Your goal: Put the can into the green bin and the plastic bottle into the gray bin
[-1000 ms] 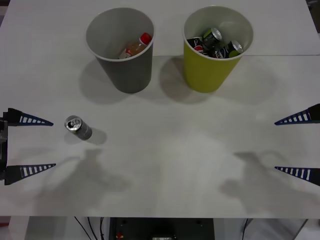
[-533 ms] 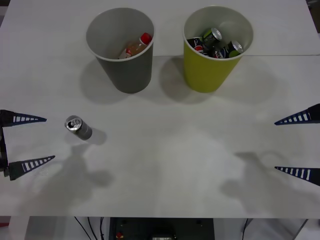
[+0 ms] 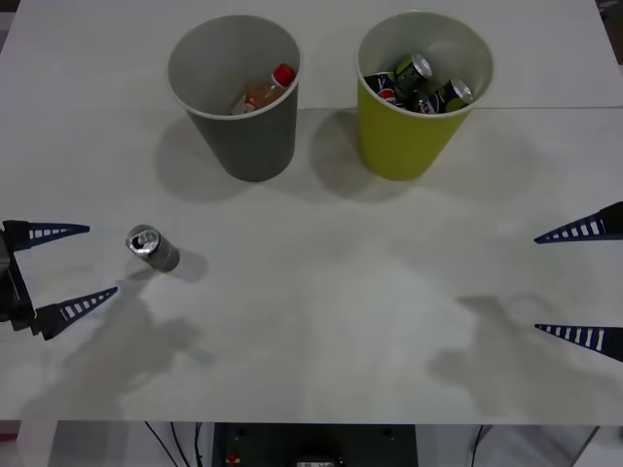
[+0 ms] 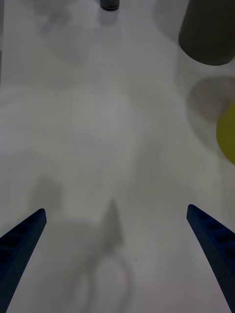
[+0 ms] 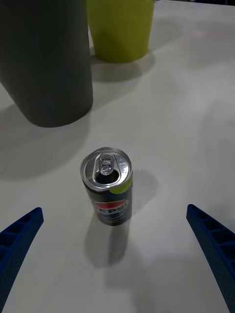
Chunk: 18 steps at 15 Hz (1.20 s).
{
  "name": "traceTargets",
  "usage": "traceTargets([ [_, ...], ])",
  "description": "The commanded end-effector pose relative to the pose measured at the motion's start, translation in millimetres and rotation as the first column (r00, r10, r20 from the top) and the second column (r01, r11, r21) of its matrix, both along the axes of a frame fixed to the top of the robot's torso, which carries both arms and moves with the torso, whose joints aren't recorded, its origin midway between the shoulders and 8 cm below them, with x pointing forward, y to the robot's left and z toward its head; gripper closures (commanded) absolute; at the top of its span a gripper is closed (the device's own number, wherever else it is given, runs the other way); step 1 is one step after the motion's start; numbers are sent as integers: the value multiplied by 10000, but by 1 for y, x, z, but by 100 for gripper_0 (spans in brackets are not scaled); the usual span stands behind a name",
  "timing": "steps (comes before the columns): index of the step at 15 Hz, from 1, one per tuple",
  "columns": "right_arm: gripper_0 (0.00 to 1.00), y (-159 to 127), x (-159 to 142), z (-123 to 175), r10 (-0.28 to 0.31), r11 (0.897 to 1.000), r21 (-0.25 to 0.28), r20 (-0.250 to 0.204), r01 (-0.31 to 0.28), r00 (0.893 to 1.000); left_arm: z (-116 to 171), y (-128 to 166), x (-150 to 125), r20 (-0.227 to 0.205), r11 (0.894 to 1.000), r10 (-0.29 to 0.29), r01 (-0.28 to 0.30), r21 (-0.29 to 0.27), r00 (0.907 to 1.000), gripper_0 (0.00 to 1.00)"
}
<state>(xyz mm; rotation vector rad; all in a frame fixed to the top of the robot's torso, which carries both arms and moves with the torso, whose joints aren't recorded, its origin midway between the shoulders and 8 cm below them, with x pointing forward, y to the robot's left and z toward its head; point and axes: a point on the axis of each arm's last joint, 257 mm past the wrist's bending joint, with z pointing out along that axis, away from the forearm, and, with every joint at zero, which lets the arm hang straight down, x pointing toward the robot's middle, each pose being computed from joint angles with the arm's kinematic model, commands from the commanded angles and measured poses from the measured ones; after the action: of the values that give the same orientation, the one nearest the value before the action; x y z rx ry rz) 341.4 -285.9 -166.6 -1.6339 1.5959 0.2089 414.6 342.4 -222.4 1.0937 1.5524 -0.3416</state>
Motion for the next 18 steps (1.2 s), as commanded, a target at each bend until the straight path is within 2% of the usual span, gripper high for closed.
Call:
traceTargets([
  [1, 0, 0, 0, 0, 1, 10000, 0, 0, -1, 10000, -8, -2, 3, 16, 9994, 188, -188, -303, 9998, 0],
  [7, 0, 0, 0, 0, 1, 10000, 0, 0, -1, 10000, -29, -7, 11, -271, 9871, 840, -869, -1342, 9961, 0],
  [12, 0, 0, 0, 0, 1, 10000, 0, 0, -1, 10000, -41, -21, 17, -468, 9663, 1317, -1388, -2167, 9902, 0],
  [18, 0, 0, 0, 0, 1, 10000, 0, 0, -1, 10000, -52, -29, 34, -666, 9427, 1868, -1979, -2685, 9801, 0],
])
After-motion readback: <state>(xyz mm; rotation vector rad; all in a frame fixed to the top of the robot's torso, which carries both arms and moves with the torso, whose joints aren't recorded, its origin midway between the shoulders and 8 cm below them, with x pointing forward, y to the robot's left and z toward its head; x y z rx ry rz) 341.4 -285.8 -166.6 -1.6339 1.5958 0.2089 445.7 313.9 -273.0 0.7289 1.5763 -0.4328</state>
